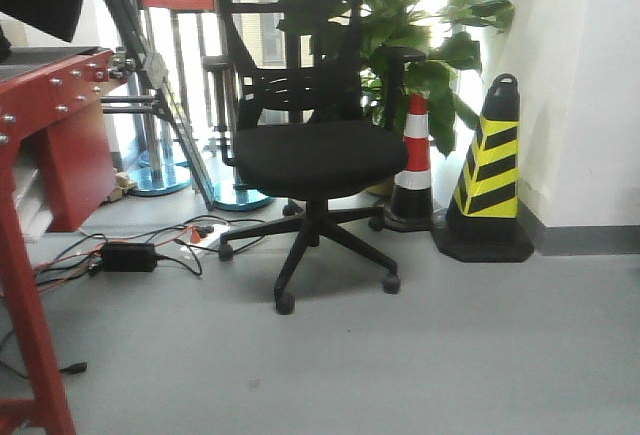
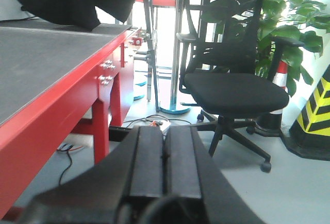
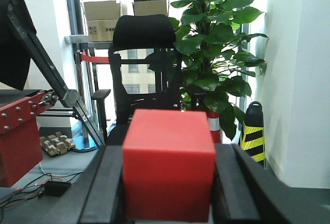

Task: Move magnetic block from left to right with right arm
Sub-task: 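Drive toward the office chair and cones carrying the cube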

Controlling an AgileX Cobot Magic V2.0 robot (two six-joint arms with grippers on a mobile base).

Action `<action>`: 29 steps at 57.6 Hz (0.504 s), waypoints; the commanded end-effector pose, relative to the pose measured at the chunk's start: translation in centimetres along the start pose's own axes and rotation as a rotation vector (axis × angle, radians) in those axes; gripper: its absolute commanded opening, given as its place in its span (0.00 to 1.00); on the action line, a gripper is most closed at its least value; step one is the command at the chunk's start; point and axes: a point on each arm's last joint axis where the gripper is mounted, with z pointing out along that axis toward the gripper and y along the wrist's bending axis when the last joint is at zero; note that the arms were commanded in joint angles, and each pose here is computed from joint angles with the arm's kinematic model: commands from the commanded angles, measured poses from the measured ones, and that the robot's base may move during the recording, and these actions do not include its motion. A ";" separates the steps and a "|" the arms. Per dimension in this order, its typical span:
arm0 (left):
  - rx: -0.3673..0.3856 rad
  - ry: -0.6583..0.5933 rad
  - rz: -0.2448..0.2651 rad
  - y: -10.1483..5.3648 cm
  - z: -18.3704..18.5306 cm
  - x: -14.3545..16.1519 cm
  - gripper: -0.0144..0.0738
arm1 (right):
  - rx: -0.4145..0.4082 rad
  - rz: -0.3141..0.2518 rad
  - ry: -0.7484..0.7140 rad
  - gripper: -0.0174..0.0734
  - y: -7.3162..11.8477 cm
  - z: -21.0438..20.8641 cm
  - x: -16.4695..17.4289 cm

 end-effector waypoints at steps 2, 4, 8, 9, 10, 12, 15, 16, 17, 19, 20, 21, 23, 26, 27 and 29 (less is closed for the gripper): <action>0.006 -0.081 -0.010 0.0 -0.1 -0.5 0.02 | 0.003 -0.009 -0.111 0.54 0.1 0.0 -1.8; 0.006 -0.081 -0.010 0.0 -0.1 -0.5 0.02 | 0.003 -0.009 -0.111 0.54 0.1 0.0 -1.8; 0.006 -0.081 -0.010 0.0 -0.1 -0.5 0.02 | 0.003 -0.009 -0.111 0.54 0.1 0.0 -1.8; 0.006 -0.081 -0.010 0.0 -0.1 -0.5 0.02 | 0.003 -0.009 -0.111 0.54 0.1 0.0 -1.8; 0.006 -0.081 -0.010 0.0 -0.1 -0.5 0.02 | 0.003 -0.009 -0.111 0.54 0.1 0.0 -1.8; 0.006 -0.081 -0.010 0.0 -0.1 -0.5 0.02 | 0.003 -0.009 -0.111 0.54 0.1 0.0 -1.8; 0.006 -0.081 -0.010 0.0 -0.1 -0.5 0.02 | 0.003 -0.009 -0.111 0.54 0.1 0.0 -1.8; 0.006 -0.081 -0.010 0.0 -0.1 -0.5 0.02 | 0.003 -0.009 -0.111 0.54 0.1 0.0 -1.8; 0.006 -0.081 -0.010 0.0 -0.1 -0.5 0.02 | 0.003 -0.009 -0.111 0.54 0.1 0.0 -1.8; 0.006 -0.081 -0.010 0.0 -0.1 -0.5 0.02 | 0.003 -0.009 -0.111 0.54 0.1 0.0 -1.8; 0.006 -0.081 -0.010 0.0 -0.1 -0.5 0.02 | 0.003 -0.009 -0.111 0.54 0.1 0.0 -1.8; 0.006 -0.081 -0.010 0.0 -0.1 -0.5 0.02 | 0.003 -0.009 -0.111 0.54 0.1 0.0 -1.8; 0.006 -0.081 -0.010 0.0 -0.1 -0.5 0.02 | 0.003 -0.009 -0.111 0.54 0.1 0.0 -1.8; 0.006 -0.081 -0.010 0.0 -0.1 -0.5 0.02 | 0.003 -0.009 -0.111 0.54 0.1 0.0 -1.8; 0.006 -0.081 -0.010 0.0 -0.1 -0.5 0.02 | 0.003 -0.009 -0.111 0.54 0.1 0.0 -1.8; 0.006 -0.081 -0.010 0.0 -0.1 -0.5 0.02 | 0.003 -0.009 -0.111 0.54 0.1 0.0 -1.8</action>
